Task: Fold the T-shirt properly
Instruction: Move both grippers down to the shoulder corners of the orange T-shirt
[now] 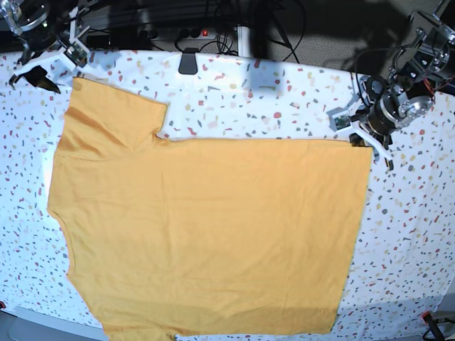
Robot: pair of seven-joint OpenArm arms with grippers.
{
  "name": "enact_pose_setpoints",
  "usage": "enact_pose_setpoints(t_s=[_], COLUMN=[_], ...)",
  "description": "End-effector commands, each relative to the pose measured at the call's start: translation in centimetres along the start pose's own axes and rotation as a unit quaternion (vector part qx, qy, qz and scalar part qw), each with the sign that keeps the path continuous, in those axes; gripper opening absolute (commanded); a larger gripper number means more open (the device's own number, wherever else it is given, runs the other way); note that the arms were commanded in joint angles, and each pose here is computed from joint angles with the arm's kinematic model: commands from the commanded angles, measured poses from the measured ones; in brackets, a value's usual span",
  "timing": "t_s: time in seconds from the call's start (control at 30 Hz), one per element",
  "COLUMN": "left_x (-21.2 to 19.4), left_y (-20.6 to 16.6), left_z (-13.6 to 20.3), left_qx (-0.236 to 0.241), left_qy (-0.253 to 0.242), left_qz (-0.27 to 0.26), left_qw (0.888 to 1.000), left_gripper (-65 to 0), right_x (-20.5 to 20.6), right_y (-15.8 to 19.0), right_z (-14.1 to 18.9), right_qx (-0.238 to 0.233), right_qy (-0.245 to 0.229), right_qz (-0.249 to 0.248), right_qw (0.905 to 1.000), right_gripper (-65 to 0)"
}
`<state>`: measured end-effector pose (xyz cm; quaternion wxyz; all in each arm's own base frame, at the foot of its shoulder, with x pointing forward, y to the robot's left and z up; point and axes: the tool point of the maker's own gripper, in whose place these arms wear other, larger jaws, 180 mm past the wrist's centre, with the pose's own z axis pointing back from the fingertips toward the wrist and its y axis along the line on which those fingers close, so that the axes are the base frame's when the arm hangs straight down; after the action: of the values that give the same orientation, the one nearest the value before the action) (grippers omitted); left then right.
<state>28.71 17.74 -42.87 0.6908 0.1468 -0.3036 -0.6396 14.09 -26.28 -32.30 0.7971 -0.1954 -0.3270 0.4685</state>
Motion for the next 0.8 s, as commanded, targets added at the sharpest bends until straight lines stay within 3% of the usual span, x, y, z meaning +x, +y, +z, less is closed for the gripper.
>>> enact_pose_setpoints(t_s=[0.0,0.27,0.47,0.77], left_x=[-0.4,0.2,1.2,1.2], left_y=[1.1,1.4,1.9,1.9], left_z=[0.3,0.5,0.8,0.8], left_qx=[0.012,0.016,0.023,0.023], left_qy=[0.003,-0.006,-0.018,-0.018], left_qz=[-0.006,-0.007,-0.010,-0.010], left_qw=[1.000,1.000,1.000,1.000], left_gripper=[-65.0,-65.0,-65.0,-65.0], right_x=[0.3,-1.3,-2.1,-2.1], right_y=[-0.3,1.4,3.7,2.5], right_z=[0.0,-4.1,-6.8,-9.2], right_qx=[-0.002,0.017,0.041,0.015], right_qy=[-0.009,0.002,0.021,0.027], right_qz=[0.012,-0.012,0.031,0.034], right_qw=[0.9999,0.9998,0.9984,0.9989], right_gripper=[-23.4,-23.4,-23.4,-23.5])
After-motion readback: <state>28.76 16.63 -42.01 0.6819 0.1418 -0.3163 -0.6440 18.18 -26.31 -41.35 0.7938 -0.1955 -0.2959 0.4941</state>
